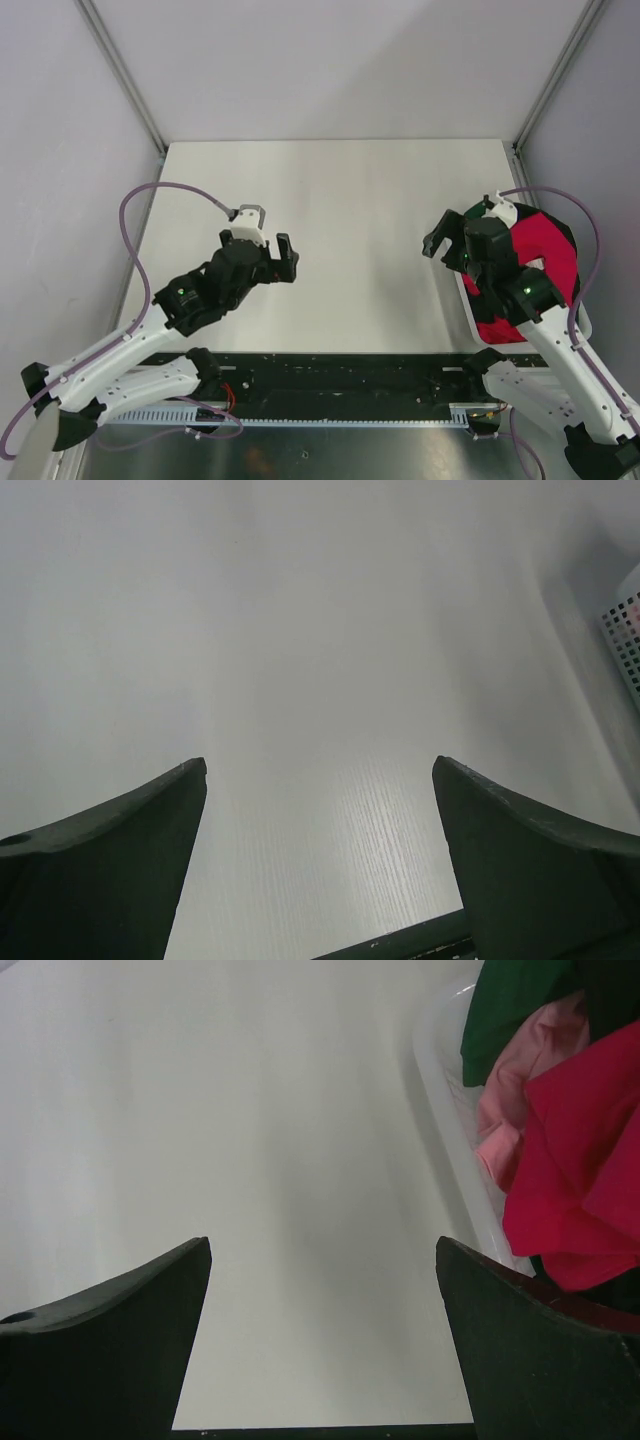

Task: Fold and stack the t-shirts
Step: Grab crumpled tshirt from bin with the right arm

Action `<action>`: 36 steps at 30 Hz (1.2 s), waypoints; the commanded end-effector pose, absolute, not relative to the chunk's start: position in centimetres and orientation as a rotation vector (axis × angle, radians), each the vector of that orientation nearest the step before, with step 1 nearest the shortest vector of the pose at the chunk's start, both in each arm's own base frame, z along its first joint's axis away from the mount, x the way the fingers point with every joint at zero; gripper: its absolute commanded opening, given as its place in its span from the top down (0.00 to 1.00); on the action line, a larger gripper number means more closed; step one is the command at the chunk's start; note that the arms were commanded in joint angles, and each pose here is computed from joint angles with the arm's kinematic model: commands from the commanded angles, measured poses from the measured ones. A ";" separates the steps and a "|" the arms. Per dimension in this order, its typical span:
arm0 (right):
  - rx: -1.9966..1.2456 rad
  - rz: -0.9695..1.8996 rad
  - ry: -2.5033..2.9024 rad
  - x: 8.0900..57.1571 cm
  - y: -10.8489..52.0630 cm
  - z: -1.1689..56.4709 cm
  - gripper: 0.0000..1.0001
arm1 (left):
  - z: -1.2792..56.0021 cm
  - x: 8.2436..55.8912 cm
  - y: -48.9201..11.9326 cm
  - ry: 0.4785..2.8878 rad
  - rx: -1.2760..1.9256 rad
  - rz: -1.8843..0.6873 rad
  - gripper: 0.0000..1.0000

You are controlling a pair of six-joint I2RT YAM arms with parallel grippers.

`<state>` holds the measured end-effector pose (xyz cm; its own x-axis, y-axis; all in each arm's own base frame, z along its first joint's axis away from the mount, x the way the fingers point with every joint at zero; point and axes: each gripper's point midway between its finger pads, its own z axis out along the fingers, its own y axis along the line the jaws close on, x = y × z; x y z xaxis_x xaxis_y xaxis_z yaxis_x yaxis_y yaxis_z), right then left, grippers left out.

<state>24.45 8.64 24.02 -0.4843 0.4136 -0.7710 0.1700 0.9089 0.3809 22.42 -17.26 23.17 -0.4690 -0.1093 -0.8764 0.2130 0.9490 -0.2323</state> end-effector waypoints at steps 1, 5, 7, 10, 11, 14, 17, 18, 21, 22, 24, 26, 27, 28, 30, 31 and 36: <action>0.450 0.324 2.019 24.6 8.1 26.0 0.01 | 25.4 22.9 -17.3 1.975 0.079 -0.382 0.00; 0.476 0.311 2.012 24.4 7.6 26.1 0.01 | 25.6 22.5 -17.4 1.963 0.199 -0.366 0.01; 0.495 0.291 2.007 24.3 7.1 26.0 0.01 | 25.7 22.2 -17.5 1.952 0.262 -0.367 0.00; 0.538 0.230 2.014 24.3 5.7 25.4 0.01 | 25.5 22.0 -17.5 1.944 0.327 -0.359 0.01; 0.554 0.205 2.022 24.3 5.2 25.1 0.01 | 25.3 21.9 -17.5 1.946 0.349 -0.349 0.00; 0.630 0.105 2.045 24.4 2.8 24.0 0.01 | 24.0 21.8 -17.6 1.965 0.403 -0.322 0.00; 0.724 0.021 2.074 24.6 0.0 22.8 0.01 | 23.0 21.8 -17.6 1.983 0.431 -0.306 0.00; 0.758 0.005 2.083 24.7 -0.9 22.4 0.01 | 22.6 21.7 -17.5 1.989 0.436 -0.300 0.00; 0.857 -0.044 2.087 24.3 -3.8 21.7 0.01 | 21.7 21.6 -17.3 2.004 0.447 -0.284 0.00; 0.886 -0.064 2.080 24.1 -4.7 21.7 0.01 | 21.4 21.5 -17.3 2.009 0.453 -0.285 0.00; 0.944 -0.105 2.060 23.7 -6.6 21.6 0.01 | 20.7 21.2 -17.3 2.021 0.468 -0.291 0.00; 1.003 -0.122 2.040 23.4 -7.9 21.5 0.01 | 20.4 21.1 -17.3 2.026 0.477 -0.290 0.00; 1.036 -0.130 2.033 23.3 -8.4 21.3 0.01 | 20.4 21.1 -17.3 2.024 0.478 -0.290 0.00; 1.068 -0.143 2.026 23.1 -8.9 21.2 0.01 | 20.5 21.1 -17.2 2.021 0.474 -0.291 0.01; 1.125 -0.178 2.010 22.9 -9.8 20.7 0.01 | 20.8 21.0 -17.1 2.011 0.467 -0.297 0.00; 1.143 -0.187 2.007 22.9 -10.1 20.4 0.01 | 20.8 21.0 -17.0 2.008 0.465 -0.298 0.01; 1.210 -0.175 2.014 24.0 -10.5 18.1 0.01 | 21.1 21.0 -16.8 1.998 0.458 -0.294 0.01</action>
<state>22.96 -10.18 18.85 -0.2895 0.6759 -0.6778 0.7910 0.5676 0.2282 20.87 -16.95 20.65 -0.4316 0.1881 -0.8822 0.4335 0.9009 -0.0200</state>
